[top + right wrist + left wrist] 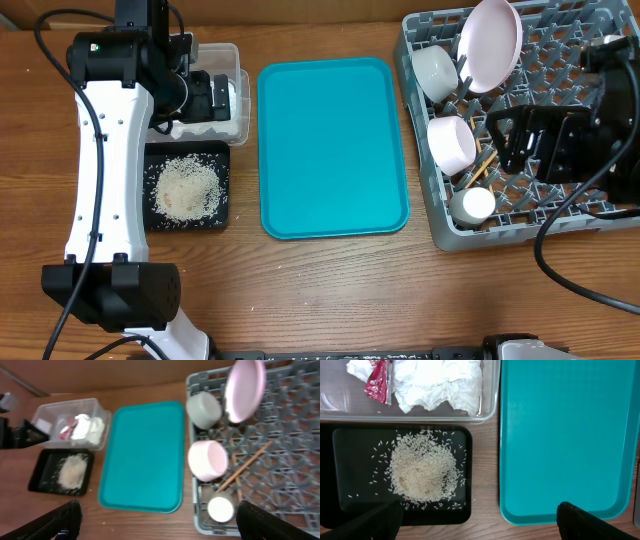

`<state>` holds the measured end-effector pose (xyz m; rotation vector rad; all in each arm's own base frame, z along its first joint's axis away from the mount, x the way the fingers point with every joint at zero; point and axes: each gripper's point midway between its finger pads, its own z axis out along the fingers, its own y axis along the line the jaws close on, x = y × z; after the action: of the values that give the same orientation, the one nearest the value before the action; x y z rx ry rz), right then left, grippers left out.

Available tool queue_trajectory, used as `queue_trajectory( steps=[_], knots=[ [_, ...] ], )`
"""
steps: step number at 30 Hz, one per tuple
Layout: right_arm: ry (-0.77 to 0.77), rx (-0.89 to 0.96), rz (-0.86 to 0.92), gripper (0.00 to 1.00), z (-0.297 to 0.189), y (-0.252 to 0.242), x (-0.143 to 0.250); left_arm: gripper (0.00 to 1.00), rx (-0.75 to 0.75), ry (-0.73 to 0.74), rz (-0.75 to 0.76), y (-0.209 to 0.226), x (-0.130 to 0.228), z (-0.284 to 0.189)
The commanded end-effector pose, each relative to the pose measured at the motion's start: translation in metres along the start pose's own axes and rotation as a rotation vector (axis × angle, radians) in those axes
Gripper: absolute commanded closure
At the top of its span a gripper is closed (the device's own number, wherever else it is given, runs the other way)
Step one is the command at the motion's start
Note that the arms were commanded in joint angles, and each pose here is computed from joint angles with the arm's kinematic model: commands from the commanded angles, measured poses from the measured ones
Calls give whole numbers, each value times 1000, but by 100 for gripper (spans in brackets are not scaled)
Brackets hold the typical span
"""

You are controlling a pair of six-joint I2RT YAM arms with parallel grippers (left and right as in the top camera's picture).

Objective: Sort waste into correct bins and load items into the dishwasher

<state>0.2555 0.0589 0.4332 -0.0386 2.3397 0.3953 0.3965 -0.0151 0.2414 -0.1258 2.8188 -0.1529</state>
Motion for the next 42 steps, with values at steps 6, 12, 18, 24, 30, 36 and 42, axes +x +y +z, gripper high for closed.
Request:
queue_trajectory(
  steps=[6,12,18,24,30,36,42],
  knots=[
    [-57,67,3,0,-7,-11,1,0,-2,-38,6,-1,-4,-11],
    [-242,40,-40,0,-6,-10,-3,0,-3,-38,5,0,-4,-11],
    [-385,36,-69,0,19,-25,34,0,0,-37,12,-3,-4,-11],
    [-556,-10,-106,0,55,-37,74,0,1,-37,14,-4,-3,-11],
    [-705,-33,-137,0,91,-52,111,0,-1,-37,11,-3,-4,-11],
    [-801,-67,-136,0,120,-62,142,0,0,-37,13,-4,-4,-11],
    [-894,-89,-159,0,126,-63,151,0,0,-37,13,-4,-4,-11]
  ],
)
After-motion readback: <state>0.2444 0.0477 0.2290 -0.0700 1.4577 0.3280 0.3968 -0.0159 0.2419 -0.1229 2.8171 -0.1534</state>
